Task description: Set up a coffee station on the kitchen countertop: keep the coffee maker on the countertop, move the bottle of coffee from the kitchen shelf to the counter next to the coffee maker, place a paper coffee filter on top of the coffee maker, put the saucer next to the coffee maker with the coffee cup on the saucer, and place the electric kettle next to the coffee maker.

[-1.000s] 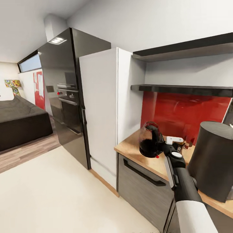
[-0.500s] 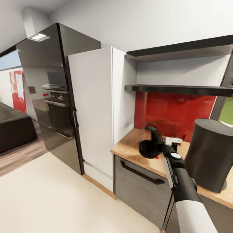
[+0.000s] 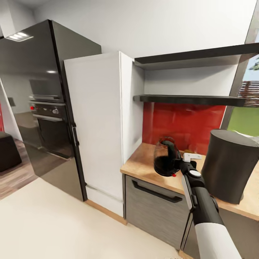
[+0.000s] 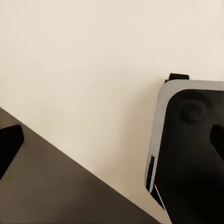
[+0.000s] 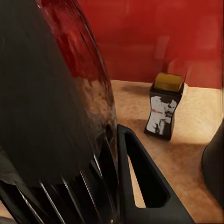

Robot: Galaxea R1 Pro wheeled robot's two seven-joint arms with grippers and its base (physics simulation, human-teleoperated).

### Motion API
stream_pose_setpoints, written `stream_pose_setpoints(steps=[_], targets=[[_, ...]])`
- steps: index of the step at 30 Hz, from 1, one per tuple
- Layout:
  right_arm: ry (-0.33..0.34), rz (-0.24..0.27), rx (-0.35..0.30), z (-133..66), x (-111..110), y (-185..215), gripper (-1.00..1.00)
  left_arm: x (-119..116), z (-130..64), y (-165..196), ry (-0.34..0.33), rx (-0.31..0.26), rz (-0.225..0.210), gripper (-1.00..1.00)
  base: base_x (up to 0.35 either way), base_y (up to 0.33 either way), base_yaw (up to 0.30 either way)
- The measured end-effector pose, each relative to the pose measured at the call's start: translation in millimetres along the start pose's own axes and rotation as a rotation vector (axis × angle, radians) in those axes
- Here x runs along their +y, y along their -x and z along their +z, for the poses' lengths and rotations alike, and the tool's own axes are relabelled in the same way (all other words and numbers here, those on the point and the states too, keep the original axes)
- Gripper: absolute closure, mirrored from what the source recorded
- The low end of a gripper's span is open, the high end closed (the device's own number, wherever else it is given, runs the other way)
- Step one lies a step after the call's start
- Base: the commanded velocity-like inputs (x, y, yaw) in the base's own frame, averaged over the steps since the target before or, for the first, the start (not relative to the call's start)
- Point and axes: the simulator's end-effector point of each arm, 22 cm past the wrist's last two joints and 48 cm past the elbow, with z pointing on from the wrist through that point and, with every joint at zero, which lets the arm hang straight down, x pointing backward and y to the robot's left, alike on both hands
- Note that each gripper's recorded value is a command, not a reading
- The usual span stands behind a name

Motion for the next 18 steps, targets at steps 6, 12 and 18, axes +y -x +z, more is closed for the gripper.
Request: stream_pose_setpoints(steps=[6,12,18], targets=[[0.0,0.0,0.0,-0.4,0.2,0.5,1.0,0.3,0.0,0.8,0.0,-0.002,0.0,-1.0,0.004,0.315,-0.262],[0.001,0.0,-0.002,-0.9,0.2,1.4,1.0,0.7,0.0,1.5,0.001,-0.004,-0.001,-1.0,0.0,0.315,-0.262],[0.002,-0.001,-0.002,-1.0,0.7,1.4,1.0,0.7,0.0,1.5,0.001,-0.004,-0.001,-1.0,0.042,0.317,-0.122]])
